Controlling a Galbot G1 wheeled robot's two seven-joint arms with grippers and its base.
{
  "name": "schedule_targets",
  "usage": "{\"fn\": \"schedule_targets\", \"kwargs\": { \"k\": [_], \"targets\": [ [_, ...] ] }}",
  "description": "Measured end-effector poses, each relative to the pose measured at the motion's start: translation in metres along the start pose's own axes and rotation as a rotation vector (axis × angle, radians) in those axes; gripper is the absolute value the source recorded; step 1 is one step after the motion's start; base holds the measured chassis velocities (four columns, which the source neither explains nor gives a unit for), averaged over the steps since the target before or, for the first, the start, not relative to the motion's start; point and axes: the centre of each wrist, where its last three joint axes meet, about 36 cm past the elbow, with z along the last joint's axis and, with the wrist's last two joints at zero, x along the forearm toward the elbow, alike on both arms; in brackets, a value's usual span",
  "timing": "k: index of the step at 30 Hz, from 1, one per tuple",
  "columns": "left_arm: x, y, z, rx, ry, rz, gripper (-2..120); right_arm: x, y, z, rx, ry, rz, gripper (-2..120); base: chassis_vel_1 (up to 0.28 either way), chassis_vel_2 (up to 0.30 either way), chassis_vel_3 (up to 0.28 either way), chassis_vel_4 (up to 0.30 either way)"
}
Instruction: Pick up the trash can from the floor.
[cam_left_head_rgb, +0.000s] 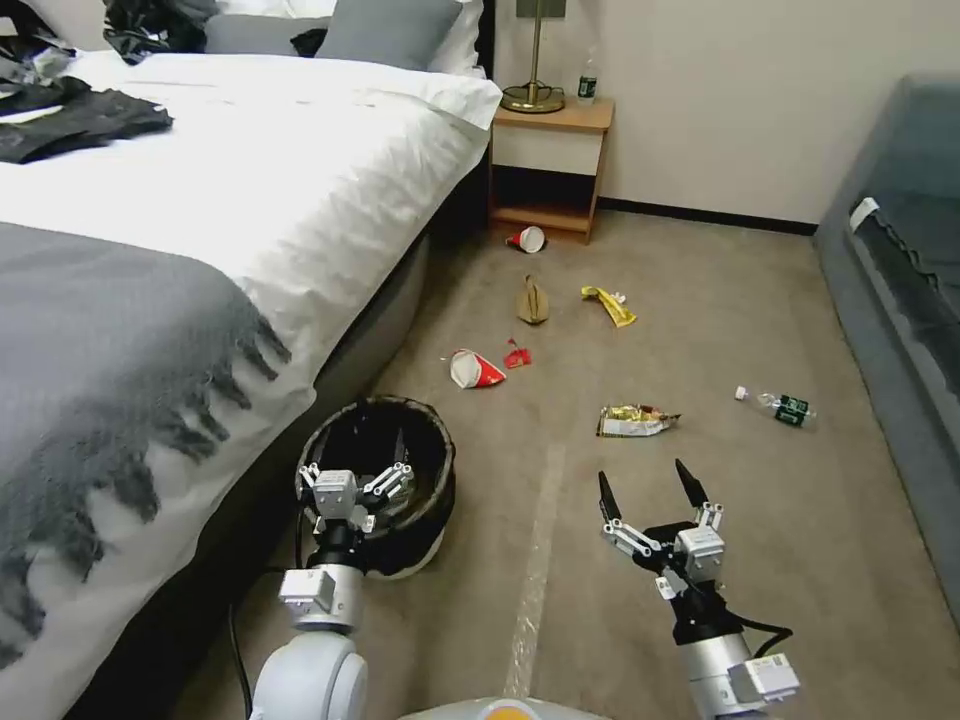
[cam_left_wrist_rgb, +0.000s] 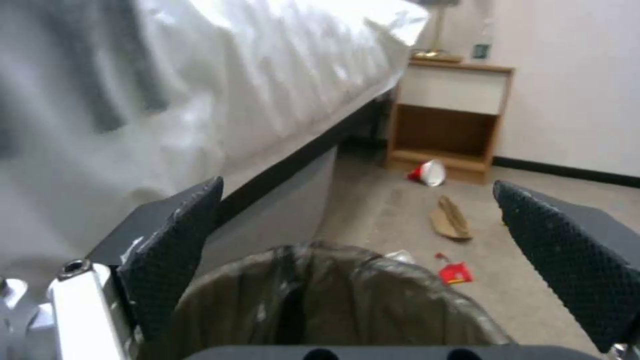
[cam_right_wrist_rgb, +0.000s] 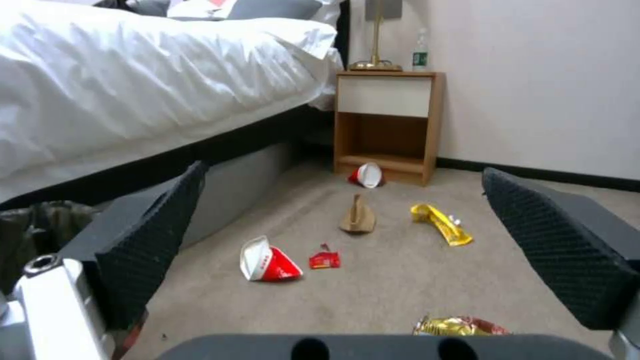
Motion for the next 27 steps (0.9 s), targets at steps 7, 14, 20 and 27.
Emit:
{"fn": "schedule_targets", "kwargs": {
  "k": [7,14,20,27],
  "targets": [
    [0.003,-0.018,-0.031,0.166,0.184,-0.184,99,-0.002,-0.001,0.002,-0.003,0.011,-0.001,100,0.0,0.0,0.0,0.0],
    [0.002,-0.022,-0.049,0.315,0.337,-0.284,100,-0.004,0.001,0.007,-0.011,0.013,-0.019,100,0.0,0.0,0.0,0.0],
    [0.011,-0.021,-0.042,0.374,0.423,-0.342,100,-0.008,0.0,0.009,-0.016,0.008,-0.035,100,0.0,0.0,0.0,0.0],
    [0.009,-0.021,-0.025,0.394,0.481,-0.396,100,-0.01,-0.001,0.012,-0.033,-0.001,-0.037,100,0.0,0.0,0.0,0.0]
  ]
}}
